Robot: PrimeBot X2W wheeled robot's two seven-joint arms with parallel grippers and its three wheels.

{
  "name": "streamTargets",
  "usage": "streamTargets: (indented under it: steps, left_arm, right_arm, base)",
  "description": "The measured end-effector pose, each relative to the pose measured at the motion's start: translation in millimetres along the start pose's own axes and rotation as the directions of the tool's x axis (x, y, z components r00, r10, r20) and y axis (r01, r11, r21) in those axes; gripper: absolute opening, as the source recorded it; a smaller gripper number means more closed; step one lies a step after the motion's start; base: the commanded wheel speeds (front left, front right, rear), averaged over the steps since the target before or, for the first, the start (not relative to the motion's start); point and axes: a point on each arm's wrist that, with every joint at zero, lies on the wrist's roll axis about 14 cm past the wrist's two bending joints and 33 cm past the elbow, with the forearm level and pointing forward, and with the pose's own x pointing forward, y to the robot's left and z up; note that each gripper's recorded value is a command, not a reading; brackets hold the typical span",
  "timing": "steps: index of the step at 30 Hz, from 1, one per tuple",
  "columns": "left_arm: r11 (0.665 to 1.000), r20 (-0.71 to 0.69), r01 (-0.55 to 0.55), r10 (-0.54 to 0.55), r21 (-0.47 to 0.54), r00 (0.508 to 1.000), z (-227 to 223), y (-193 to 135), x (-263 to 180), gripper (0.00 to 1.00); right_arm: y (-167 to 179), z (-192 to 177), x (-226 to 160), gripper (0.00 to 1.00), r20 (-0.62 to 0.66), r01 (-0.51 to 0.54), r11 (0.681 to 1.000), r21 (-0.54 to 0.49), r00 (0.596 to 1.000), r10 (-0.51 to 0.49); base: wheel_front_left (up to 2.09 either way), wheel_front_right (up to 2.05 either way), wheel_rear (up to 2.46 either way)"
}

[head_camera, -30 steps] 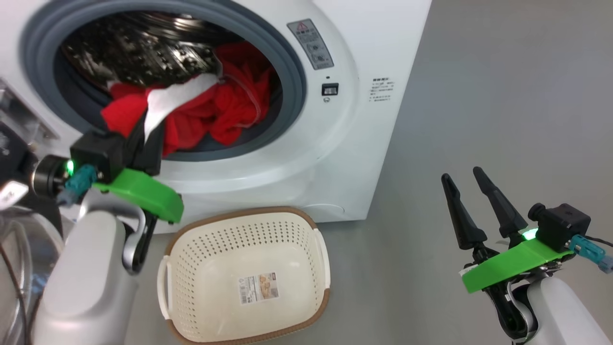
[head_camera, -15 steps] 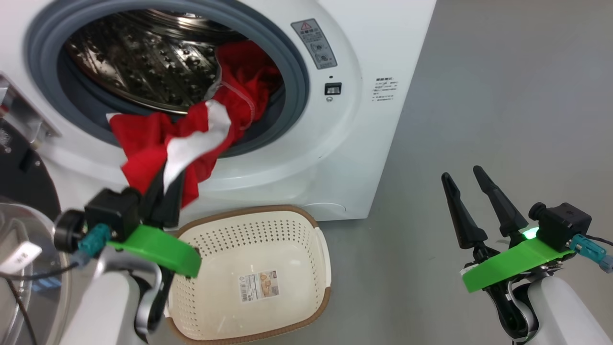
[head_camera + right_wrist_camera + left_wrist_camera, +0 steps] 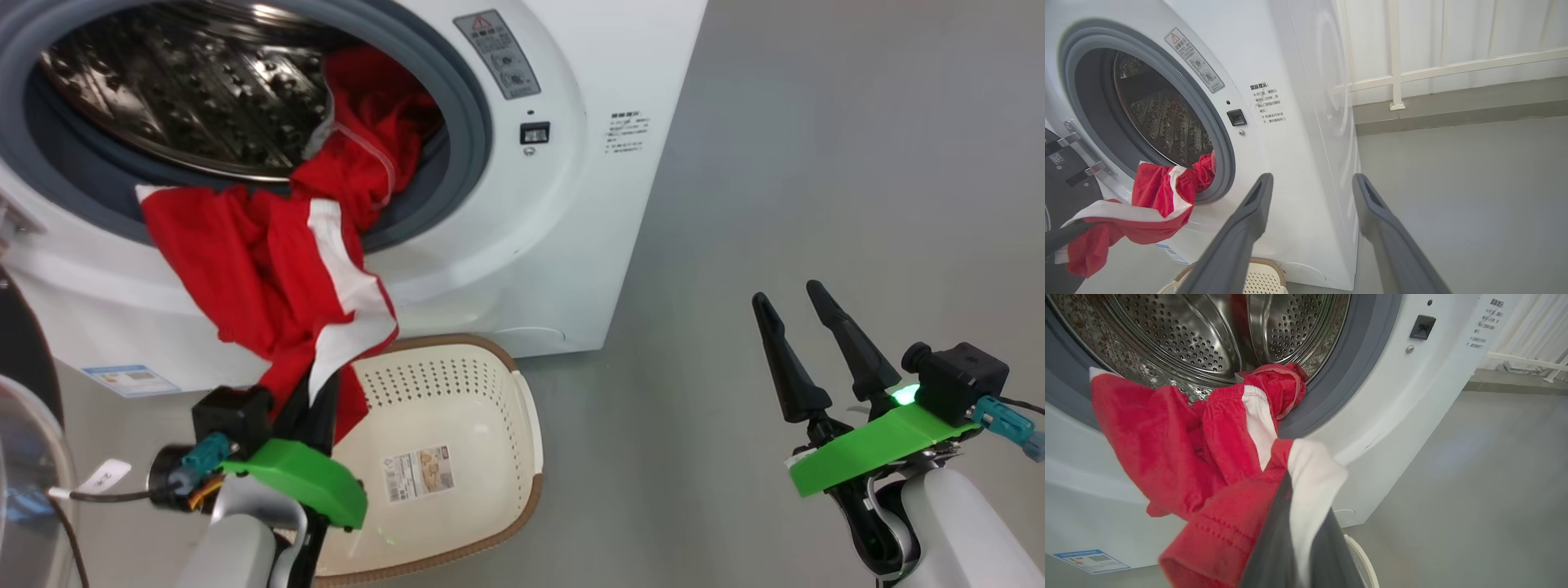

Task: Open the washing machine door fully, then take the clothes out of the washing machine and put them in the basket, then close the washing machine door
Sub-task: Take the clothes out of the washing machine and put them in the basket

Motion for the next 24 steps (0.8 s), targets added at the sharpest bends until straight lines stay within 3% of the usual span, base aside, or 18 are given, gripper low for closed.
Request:
streamTargets:
  steps: [13, 24]
  left_arm:
    - [0.995, -0.194, -0.063, 0.048, -0.073, 0.98, -74, 17, 27, 0.0]
    - [0.991, -0.315, -0.089, 0.054, -0.099, 0.947, -110, 21, 41, 0.0]
  right_arm:
    - [-18, -8, 6, 1.0, -0.025, 0.028, 0.999, -0.026, 0.999, -0.028]
    - [-33, -11, 6, 1.0, -0.034, 0.059, 0.997, -0.042, 0.998, -0.061]
  base:
    - [0.0, 0.0, 0.0]
    - [0.0, 0.0, 0.0]
